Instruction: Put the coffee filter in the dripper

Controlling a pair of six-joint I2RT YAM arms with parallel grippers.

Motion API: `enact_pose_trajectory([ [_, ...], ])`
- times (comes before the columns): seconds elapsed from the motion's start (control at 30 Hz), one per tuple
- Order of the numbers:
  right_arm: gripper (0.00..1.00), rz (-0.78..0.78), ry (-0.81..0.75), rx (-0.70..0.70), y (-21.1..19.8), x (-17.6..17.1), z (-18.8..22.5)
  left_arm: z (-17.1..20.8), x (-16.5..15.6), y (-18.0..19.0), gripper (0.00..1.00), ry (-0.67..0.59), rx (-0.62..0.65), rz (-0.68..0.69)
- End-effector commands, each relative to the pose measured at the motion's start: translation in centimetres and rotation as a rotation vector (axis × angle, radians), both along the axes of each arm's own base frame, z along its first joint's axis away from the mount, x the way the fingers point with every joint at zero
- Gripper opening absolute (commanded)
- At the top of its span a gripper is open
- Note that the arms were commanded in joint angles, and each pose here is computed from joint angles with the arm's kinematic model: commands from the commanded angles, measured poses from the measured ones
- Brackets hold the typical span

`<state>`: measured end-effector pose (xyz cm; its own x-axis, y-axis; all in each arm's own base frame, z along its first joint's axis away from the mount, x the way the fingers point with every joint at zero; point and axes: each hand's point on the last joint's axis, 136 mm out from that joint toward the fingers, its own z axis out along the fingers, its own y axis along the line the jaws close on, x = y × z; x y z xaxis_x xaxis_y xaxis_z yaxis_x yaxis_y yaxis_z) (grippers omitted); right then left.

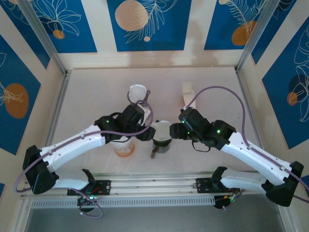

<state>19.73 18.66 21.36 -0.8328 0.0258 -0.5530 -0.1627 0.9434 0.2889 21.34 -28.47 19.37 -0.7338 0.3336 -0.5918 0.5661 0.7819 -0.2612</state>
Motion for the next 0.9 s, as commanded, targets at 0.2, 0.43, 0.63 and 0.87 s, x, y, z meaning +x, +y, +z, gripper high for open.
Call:
enact_pose_trajectory([
  [0.2, 0.65, -0.063, -0.042, 0.011, -1.4, -0.1, 0.7, 3.9, -0.1, -0.3, 0.70, -0.060, -0.106, 0.006],
  [0.43, 0.65, -0.079, -0.050, 0.013, -2.1, -0.3, 0.5, 7.3, 0.8, 3.2, 0.70, -0.155, -0.154, 0.113],
  [0.63, 0.64, -0.089, -0.044, 0.010, -2.5, -0.5, -0.1, 8.6, 2.4, 9.2, 0.67, -0.195, -0.181, 0.295],
  [0.87, 0.64, -0.104, -0.060, 0.025, -3.2, -0.8, -0.1, 6.6, 5.1, 16.6, 0.57, -0.148, -0.256, 0.554],
])
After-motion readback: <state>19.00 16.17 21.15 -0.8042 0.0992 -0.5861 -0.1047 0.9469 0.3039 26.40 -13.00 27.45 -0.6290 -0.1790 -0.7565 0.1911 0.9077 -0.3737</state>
